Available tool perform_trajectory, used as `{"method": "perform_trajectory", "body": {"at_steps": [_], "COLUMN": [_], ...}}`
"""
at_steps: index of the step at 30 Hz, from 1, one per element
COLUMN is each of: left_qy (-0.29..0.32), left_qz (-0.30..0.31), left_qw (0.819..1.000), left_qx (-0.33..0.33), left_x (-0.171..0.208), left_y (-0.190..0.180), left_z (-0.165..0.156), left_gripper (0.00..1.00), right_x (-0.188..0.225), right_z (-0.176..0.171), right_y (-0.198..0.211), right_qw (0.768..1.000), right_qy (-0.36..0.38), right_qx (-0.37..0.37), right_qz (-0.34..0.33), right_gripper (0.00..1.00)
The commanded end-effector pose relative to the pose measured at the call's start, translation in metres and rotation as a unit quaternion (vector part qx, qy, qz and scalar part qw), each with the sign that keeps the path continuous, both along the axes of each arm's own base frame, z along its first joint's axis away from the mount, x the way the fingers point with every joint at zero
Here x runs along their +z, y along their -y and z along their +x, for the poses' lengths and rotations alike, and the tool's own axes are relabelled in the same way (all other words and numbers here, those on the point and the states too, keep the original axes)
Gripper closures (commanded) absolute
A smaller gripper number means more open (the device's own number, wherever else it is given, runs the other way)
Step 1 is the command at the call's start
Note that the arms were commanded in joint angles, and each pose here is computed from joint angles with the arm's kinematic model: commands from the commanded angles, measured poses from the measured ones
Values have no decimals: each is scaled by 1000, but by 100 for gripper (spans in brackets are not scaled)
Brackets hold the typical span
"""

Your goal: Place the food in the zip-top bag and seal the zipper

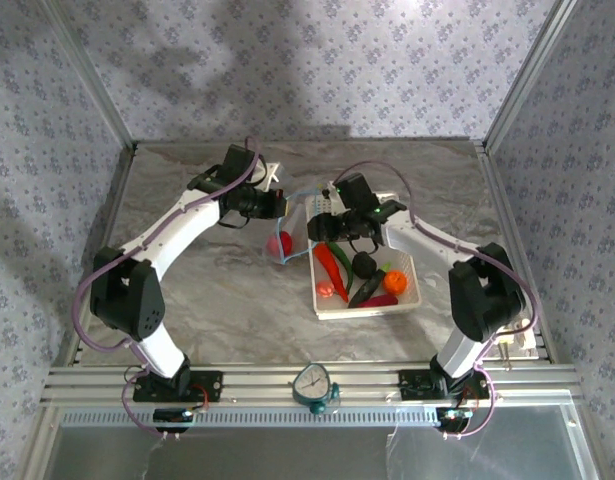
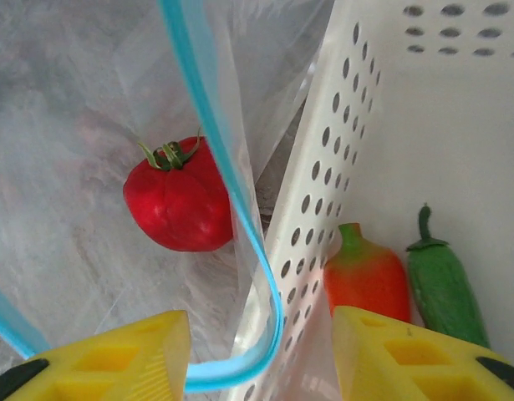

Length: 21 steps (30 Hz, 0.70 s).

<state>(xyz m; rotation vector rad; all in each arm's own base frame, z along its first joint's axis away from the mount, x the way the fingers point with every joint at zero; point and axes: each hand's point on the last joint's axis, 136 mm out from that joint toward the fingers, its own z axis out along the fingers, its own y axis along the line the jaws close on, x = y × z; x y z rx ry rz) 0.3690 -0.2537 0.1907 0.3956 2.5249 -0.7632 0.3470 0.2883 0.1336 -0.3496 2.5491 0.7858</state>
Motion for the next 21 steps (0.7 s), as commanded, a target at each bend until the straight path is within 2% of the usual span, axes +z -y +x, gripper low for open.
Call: {"method": "perform_trajectory", "body": {"at_steps": [1, 2, 3, 4, 7, 10, 15, 21], "left_qy": [20, 20, 20, 19, 19, 23, 39, 79], "left_qz": [-9, -9, -8, -8, -4, 11, 90, 140], "left_qw": [1000, 1000, 1000, 1000, 1000, 999, 993, 982], "left_qx": [8, 9, 11, 14, 24, 39, 68, 96], "left_x": [19, 19, 19, 18, 18, 19, 27, 71], "left_y": [-6, -7, -9, -12, -20, -35, -71, -103], "left_z": [-1, 0, 0, 0, 0, -1, -12, -30], "left_gripper": [100, 100, 100, 100, 100, 100, 100, 100], "right_x": [2, 1, -1, -2, 4, 20, 58, 101], "right_z": [7, 8, 8, 9, 9, 7, 0, -15], "right_y": [-16, -18, -20, -22, -29, -36, -62, -96], "right_qw": [1000, 1000, 1000, 1000, 1000, 999, 995, 979], "right_qy": [-1, -1, -2, -3, 4, 25, 39, 21], "right_qx": [1, 3, 2, 2, 7, 19, 84, 187], "right_qz": [19, 18, 16, 15, 14, 7, 20, 79], "right_gripper": [59, 64, 77, 84, 98, 100, 100, 100]}}
